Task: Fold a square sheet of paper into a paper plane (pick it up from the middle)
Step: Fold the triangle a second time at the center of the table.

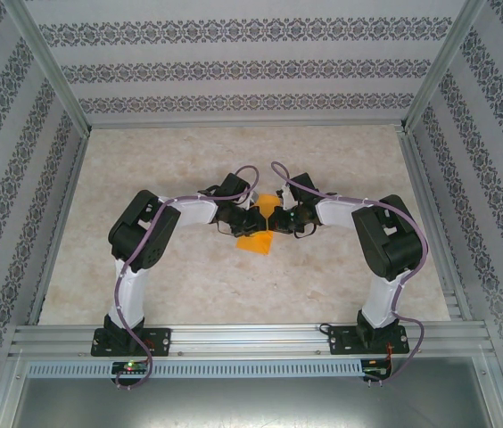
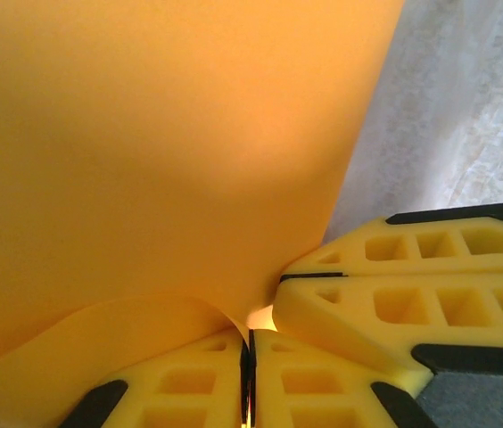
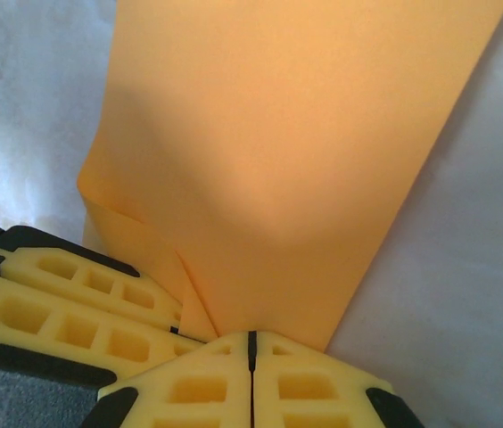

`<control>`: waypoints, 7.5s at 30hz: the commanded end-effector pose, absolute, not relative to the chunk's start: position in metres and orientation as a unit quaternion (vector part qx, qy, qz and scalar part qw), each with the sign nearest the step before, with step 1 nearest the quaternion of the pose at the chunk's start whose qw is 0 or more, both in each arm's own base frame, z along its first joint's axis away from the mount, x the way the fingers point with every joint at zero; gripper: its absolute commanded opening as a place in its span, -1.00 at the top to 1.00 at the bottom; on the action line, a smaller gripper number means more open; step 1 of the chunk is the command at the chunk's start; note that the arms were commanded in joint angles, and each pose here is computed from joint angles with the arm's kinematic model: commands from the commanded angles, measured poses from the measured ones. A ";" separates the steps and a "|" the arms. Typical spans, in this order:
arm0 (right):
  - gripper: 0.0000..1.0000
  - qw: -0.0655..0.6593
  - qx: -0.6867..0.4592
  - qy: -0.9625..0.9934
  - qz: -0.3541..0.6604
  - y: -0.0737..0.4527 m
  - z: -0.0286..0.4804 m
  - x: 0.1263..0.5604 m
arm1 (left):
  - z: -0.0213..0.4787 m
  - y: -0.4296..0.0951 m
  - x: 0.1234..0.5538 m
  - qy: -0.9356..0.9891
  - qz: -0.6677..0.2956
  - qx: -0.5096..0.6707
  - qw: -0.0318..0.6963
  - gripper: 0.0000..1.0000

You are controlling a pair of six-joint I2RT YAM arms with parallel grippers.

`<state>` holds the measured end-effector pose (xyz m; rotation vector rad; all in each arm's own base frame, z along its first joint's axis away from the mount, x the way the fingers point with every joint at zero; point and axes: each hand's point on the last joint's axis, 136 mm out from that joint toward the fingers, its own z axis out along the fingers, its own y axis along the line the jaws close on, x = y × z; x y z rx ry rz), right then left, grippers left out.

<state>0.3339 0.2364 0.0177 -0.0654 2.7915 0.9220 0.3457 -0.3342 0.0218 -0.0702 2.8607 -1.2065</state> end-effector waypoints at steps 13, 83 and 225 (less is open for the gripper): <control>0.77 0.137 -0.025 0.938 0.317 0.228 0.049 0.334 | -0.002 -0.334 0.342 0.930 -0.367 -0.012 0.015 0.62; 0.97 0.076 0.005 0.948 0.309 0.217 -0.012 0.326 | 0.044 -0.332 0.343 0.921 -0.382 0.034 0.074 0.79; 0.97 0.057 -0.057 0.943 0.322 0.244 0.013 0.282 | -0.048 -0.293 0.344 0.954 -0.295 0.044 -0.009 0.80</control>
